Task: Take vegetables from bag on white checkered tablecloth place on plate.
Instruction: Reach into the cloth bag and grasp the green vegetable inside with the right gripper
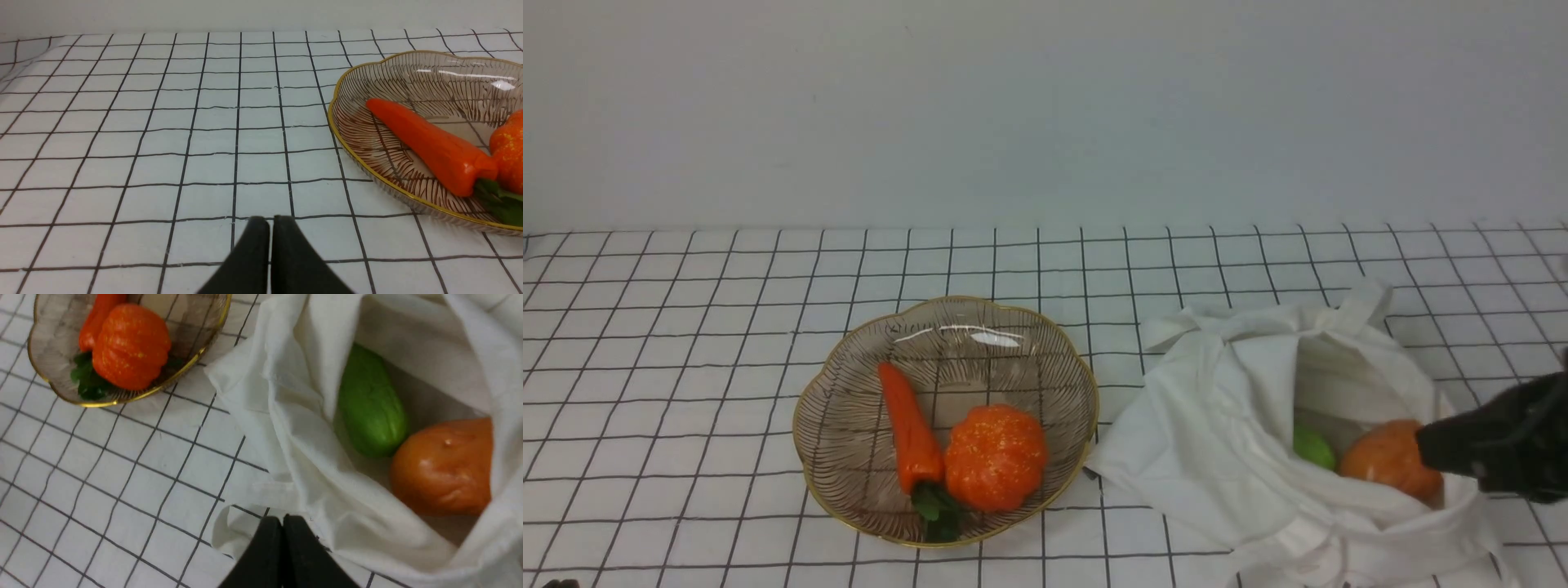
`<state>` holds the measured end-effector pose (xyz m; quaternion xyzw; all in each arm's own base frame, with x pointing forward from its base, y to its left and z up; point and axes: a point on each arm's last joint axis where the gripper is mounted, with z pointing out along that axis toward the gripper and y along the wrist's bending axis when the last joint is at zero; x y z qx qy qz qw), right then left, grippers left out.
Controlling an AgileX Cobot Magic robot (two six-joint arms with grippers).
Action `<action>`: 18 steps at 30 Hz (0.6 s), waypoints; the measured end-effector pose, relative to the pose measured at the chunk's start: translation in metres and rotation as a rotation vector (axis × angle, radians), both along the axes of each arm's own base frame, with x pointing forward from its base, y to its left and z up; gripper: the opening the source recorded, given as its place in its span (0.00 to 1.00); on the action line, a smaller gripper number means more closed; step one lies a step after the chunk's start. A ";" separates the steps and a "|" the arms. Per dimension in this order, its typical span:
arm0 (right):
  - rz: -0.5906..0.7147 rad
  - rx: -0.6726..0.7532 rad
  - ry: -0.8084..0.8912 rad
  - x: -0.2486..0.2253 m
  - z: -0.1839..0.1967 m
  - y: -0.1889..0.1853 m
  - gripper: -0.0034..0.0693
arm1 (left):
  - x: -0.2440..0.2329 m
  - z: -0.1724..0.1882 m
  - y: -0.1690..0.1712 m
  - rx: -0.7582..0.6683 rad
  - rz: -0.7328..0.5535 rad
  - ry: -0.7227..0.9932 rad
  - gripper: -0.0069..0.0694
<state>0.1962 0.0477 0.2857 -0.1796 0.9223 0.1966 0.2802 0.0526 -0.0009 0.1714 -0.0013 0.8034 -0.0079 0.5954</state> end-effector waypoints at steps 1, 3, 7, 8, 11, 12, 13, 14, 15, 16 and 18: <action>0.030 -0.013 0.028 0.012 -0.009 0.001 0.03 | 0.000 0.000 0.000 0.000 0.000 0.000 0.08; 0.062 -0.043 0.049 0.028 -0.020 0.003 0.03 | 0.000 0.000 0.000 -0.005 0.002 0.000 0.08; 0.114 -0.149 0.040 0.054 -0.040 0.012 0.03 | 0.000 0.000 0.000 0.000 0.000 0.000 0.08; 0.115 -0.164 0.024 0.058 -0.044 0.016 0.04 | 0.000 0.000 0.000 0.000 0.000 0.000 0.08; 0.092 -0.192 -0.001 0.067 -0.051 0.023 0.05 | 0.000 0.000 0.000 0.000 0.000 0.000 0.08; 0.081 -0.202 -0.007 0.071 -0.056 0.025 0.06 | 0.000 0.000 0.000 0.000 0.000 0.000 0.08; 0.069 -0.219 -0.022 0.076 -0.062 0.027 0.09 | 0.000 0.000 0.000 0.000 0.000 0.000 0.08; 0.065 -0.230 -0.027 0.080 -0.066 0.029 0.10 | 0.000 0.000 0.000 0.000 0.000 0.000 0.08; 0.061 -0.244 -0.027 0.085 -0.073 0.030 0.15 | 0.000 0.000 0.000 0.000 0.000 0.000 0.08; 0.060 -0.252 -0.018 0.089 -0.078 0.030 0.18 | 0.000 0.000 0.000 0.000 0.000 0.000 0.08; 0.064 -0.265 0.004 0.095 -0.089 0.031 0.27 | 0.000 0.000 0.000 0.000 0.000 0.000 0.08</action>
